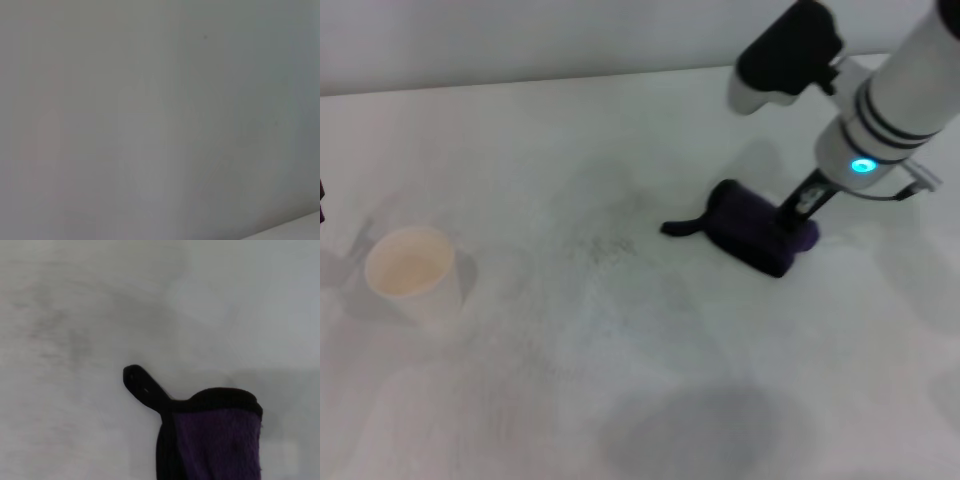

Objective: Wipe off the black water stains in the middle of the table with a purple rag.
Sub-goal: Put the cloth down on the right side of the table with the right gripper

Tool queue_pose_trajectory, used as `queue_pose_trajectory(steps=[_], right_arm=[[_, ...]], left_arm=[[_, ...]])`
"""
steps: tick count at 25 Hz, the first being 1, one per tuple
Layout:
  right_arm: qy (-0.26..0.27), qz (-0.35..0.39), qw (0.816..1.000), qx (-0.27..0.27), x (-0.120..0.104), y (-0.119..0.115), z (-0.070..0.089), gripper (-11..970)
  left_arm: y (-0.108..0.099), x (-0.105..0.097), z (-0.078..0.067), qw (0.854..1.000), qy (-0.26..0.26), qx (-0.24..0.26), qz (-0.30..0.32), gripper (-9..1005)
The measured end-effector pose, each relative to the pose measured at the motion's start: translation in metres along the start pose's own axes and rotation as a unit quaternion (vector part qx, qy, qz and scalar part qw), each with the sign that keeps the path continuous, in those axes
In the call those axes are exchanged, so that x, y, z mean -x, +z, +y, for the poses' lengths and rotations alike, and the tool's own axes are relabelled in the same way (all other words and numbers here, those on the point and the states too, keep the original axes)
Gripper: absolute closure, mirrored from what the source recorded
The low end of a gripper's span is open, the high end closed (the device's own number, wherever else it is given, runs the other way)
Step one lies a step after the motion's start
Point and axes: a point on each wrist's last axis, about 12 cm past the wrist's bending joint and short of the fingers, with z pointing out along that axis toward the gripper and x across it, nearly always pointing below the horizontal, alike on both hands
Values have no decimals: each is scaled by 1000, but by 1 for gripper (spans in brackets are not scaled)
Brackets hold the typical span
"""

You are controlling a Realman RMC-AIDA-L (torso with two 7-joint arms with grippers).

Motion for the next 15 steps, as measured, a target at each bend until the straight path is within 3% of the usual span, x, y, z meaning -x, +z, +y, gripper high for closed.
queue_pose_trajectory(steps=[6,11,15], right_arm=[[52,2,998,-27,-26,-5,-35,828],[84,-1,996,-27,-43,-8,-52,828],[90,-4,996,-23,-49,-8,-57,828]], left_arm=[[2,1,1,1000,2,0,0,110],[3,1,1,1000,4,1,2,110],[5,2,1,1000,5,-1,1,110]])
